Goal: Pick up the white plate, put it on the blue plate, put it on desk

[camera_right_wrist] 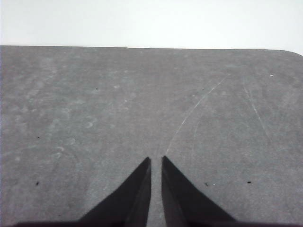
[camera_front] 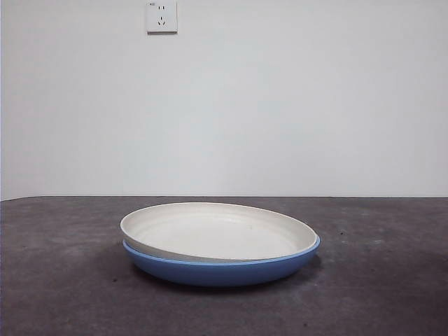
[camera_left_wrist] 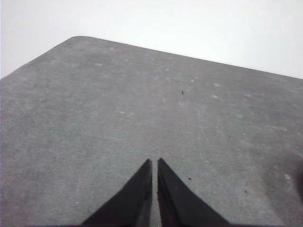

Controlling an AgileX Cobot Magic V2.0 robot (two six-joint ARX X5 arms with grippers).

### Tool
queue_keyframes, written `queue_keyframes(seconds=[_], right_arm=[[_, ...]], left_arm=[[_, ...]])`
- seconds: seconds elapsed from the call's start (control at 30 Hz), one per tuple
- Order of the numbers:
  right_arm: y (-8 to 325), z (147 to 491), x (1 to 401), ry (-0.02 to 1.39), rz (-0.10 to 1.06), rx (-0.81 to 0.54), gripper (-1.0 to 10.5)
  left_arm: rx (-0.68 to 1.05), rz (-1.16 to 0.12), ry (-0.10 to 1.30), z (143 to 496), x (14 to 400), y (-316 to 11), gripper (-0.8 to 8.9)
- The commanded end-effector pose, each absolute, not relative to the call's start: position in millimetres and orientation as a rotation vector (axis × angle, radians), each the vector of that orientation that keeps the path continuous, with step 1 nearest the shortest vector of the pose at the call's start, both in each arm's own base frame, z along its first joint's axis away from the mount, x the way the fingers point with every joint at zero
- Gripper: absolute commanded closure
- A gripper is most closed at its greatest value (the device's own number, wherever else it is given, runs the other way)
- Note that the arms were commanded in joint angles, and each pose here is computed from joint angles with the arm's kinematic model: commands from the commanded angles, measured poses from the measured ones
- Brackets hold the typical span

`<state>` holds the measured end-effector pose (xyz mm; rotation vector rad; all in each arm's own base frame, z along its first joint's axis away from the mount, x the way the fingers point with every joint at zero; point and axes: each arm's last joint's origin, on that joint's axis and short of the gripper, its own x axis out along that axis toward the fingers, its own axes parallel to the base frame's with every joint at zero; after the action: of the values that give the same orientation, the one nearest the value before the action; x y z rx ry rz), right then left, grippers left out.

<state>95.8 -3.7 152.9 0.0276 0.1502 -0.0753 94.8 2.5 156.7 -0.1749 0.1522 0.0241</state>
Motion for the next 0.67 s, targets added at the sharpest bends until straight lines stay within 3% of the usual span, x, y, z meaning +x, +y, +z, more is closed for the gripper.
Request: queue_keyframes(seconds=[0.03,0.67], right_arm=[[-3.6,151.9,96.1,0.148,-0.076,0.023,9.1],[-3.6,151.9,96.1,0.148,-0.076,0.023,9.1]], left_arm=[[-0.174,0.032,0.176,149.4,95.6,2.7,7.94],[-0.167,-0.048,0.183,149.4,95.5,-4.9,7.94]])
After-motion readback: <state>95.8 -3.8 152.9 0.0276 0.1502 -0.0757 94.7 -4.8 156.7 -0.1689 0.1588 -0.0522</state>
